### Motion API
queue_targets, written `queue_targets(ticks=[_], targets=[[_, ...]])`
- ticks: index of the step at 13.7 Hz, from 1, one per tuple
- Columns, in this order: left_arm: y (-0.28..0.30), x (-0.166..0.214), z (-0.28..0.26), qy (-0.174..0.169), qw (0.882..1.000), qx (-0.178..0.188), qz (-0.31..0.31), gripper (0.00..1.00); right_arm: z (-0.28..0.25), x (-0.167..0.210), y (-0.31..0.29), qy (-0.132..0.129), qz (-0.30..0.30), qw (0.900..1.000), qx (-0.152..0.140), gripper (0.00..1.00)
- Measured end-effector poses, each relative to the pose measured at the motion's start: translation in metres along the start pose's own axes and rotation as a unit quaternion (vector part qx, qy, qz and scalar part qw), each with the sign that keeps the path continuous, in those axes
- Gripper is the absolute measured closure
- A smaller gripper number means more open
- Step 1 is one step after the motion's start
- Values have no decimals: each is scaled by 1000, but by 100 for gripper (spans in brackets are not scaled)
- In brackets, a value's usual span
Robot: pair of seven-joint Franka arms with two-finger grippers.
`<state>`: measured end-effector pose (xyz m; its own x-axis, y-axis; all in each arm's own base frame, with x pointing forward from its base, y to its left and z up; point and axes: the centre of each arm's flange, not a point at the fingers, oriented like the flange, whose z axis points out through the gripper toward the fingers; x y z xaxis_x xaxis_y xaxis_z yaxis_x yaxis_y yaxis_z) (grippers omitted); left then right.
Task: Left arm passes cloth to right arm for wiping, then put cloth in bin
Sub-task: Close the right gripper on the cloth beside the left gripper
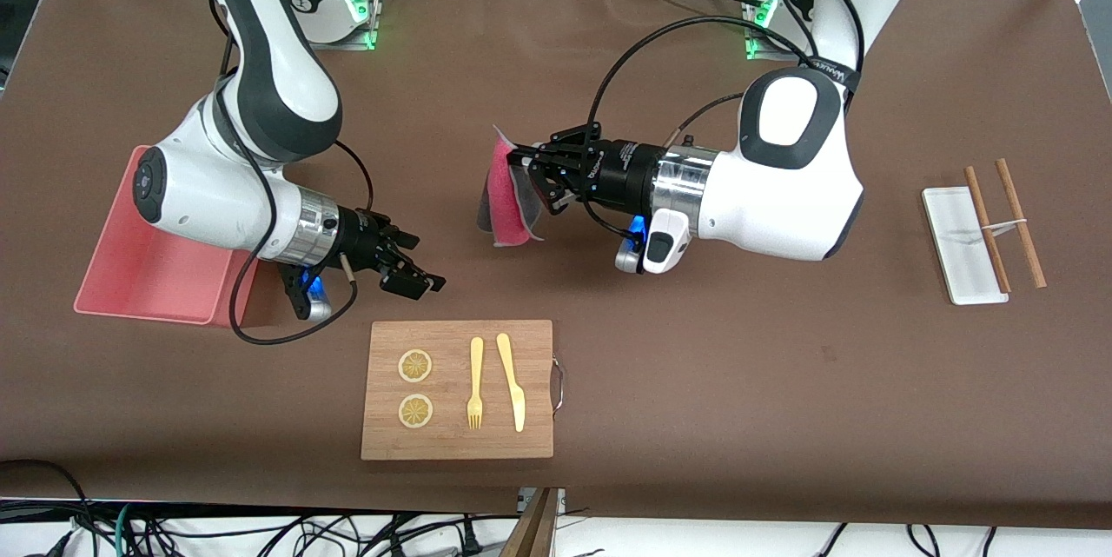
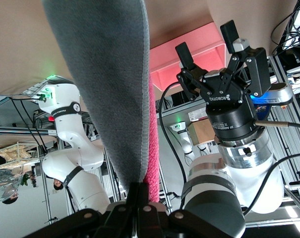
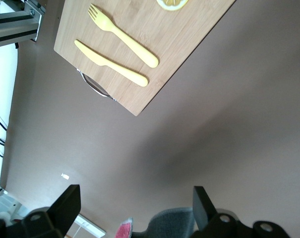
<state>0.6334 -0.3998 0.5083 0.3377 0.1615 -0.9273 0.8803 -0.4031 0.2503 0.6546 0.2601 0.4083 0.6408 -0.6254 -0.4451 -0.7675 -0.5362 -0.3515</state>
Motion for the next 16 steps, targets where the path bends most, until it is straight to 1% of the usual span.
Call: queue_targets(ticks=[1, 2, 4, 7, 11, 16], targets=[[0, 0, -1, 0, 1000, -1, 0, 98, 8, -5, -1, -9, 3, 1000, 1, 0], [0, 0, -2, 1, 1000, -1, 0, 98, 17, -11, -4, -11, 8, 1000, 5, 0], [0, 0, -2, 1, 1000, -2, 0, 98, 32, -26, -11, -5, 17, 1000, 13, 0], [1, 0, -4, 2, 1000, -3, -1, 98, 42, -40, -15, -9, 17, 1000, 13, 0], [1, 0, -5, 3, 1000, -3, -1, 98, 50, -55, -18, -36, 35, 999, 20, 0], [1, 1, -6, 3, 1000, -4, -2, 98, 69, -76, -20, -51, 48, 998, 7, 0]])
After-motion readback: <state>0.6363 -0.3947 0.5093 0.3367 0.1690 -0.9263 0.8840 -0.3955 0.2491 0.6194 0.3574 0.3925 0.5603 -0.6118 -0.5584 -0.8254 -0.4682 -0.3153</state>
